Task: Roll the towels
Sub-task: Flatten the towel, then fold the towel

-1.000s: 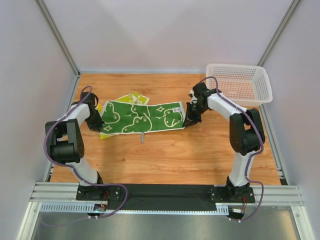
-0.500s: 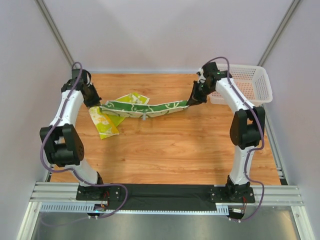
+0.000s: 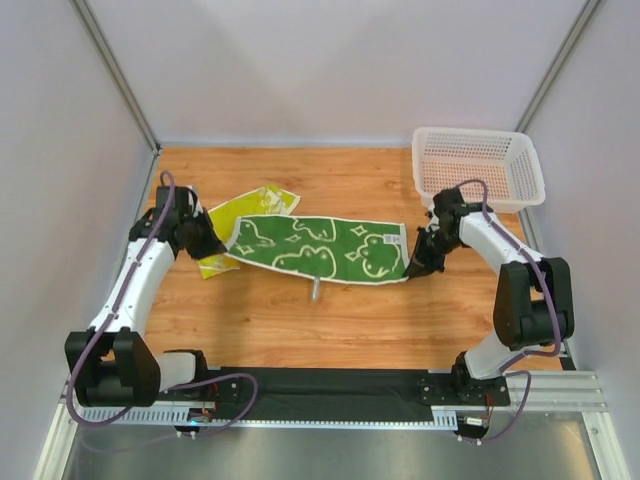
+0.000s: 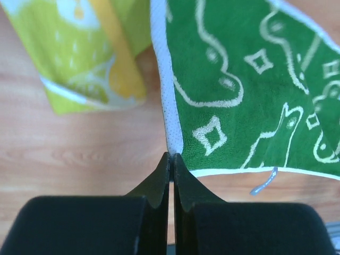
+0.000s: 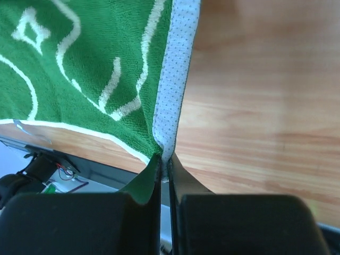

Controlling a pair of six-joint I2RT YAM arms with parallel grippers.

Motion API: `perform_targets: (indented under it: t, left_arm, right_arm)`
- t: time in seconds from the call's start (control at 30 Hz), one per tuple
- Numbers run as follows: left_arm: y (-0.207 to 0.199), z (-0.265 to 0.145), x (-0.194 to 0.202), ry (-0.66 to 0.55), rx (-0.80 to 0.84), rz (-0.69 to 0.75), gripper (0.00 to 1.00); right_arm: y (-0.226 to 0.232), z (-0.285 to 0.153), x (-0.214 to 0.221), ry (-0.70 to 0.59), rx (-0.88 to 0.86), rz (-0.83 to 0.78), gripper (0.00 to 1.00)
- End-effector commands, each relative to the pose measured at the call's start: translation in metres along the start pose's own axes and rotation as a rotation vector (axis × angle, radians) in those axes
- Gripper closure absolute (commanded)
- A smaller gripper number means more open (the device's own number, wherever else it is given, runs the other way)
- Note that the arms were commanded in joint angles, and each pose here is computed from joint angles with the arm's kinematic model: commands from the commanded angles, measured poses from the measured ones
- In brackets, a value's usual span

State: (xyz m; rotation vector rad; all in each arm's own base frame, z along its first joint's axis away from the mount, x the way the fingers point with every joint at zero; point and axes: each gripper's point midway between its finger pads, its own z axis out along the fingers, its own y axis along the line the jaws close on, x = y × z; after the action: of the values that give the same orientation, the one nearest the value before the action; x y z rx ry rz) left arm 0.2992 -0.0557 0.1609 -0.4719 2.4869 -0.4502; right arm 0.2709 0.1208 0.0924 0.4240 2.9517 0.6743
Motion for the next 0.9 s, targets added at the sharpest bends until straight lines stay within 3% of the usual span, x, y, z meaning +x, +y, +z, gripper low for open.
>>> perform_targets:
  t: [0.0, 0.17, 0.53, 0.7, 0.87]
  left_arm:
    - [0.024, 0.017, 0.055, 0.158, -0.056, -0.114, 1.0]
    - [0.047, 0.033, 0.097, 0.347, -0.16, -0.193, 1.0]
    - [0.051, 0.023, 0.118, 0.403, -0.169, -0.205, 1.0]
    - [0.051, 0.016, 0.126, 0.427, -0.167, -0.202, 1.0]
    - [0.045, 0.014, 0.115, 0.429, -0.151, -0.176, 1.0]
  right_arm:
    - [-0.018, 0.019, 0.013, 0.0, 0.033, 0.081, 1.0]
    - [-0.043, 0.029, 0.02, 0.045, 0.095, 0.128, 1.0]
    - [-0.085, 0.011, 0.036, 0.054, 0.244, 0.235, 1.0]
    - [-0.078, 0.006, 0.054, 0.082, 0.192, 0.242, 1.0]
    - [-0.057, -0.005, 0.043, 0.079, 0.118, 0.212, 1.0]
